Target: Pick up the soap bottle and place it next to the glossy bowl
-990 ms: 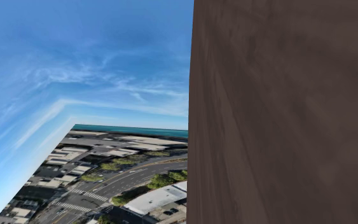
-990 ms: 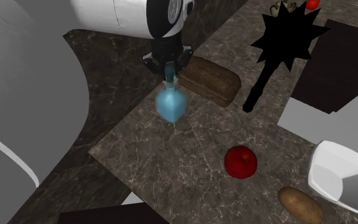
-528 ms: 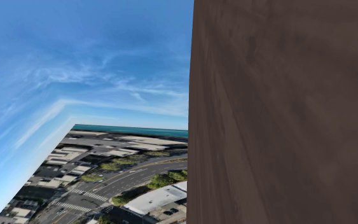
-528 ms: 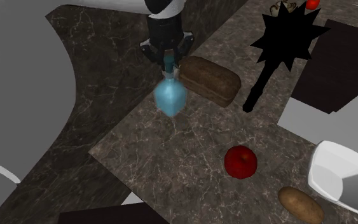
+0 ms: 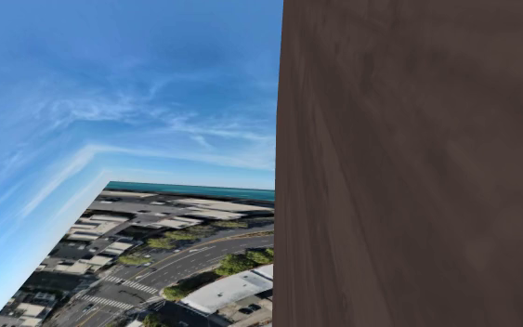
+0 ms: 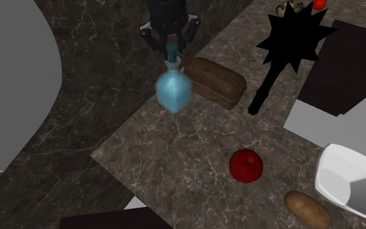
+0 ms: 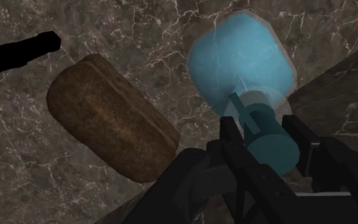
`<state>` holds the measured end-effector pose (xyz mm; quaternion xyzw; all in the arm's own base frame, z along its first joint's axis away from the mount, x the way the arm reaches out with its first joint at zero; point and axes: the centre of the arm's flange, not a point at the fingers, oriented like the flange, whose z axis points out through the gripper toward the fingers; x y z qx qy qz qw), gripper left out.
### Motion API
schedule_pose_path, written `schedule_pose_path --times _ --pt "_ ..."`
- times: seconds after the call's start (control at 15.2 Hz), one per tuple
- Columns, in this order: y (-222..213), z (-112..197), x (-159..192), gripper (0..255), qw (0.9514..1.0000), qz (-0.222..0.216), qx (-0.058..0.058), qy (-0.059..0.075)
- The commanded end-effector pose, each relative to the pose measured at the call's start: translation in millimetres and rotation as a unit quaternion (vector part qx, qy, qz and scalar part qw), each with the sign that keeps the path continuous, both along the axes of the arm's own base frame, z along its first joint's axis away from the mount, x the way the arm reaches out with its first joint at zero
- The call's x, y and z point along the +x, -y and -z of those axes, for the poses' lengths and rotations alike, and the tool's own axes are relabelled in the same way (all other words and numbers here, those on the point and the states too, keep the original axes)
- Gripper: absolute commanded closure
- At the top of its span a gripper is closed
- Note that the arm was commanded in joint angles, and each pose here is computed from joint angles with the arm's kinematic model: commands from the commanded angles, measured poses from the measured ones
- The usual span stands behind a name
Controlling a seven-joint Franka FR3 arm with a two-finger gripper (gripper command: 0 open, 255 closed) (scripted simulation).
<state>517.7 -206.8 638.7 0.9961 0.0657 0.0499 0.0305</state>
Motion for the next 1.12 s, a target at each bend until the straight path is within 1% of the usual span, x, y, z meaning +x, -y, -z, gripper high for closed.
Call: schedule_pose_path --times 0.0,0.86,0.92,1.06 --pt "-1 -11 -1 255 1.0000 0.000 0.000 0.000" --pt "-1 -79 -1 255 1.0000 0.000 0.000 0.000" --pt "-1 -81 -1 255 1.0000 0.000 0.000 0.000" --pt "21 -75 -14 255 1.0000 0.000 0.000 0.000"
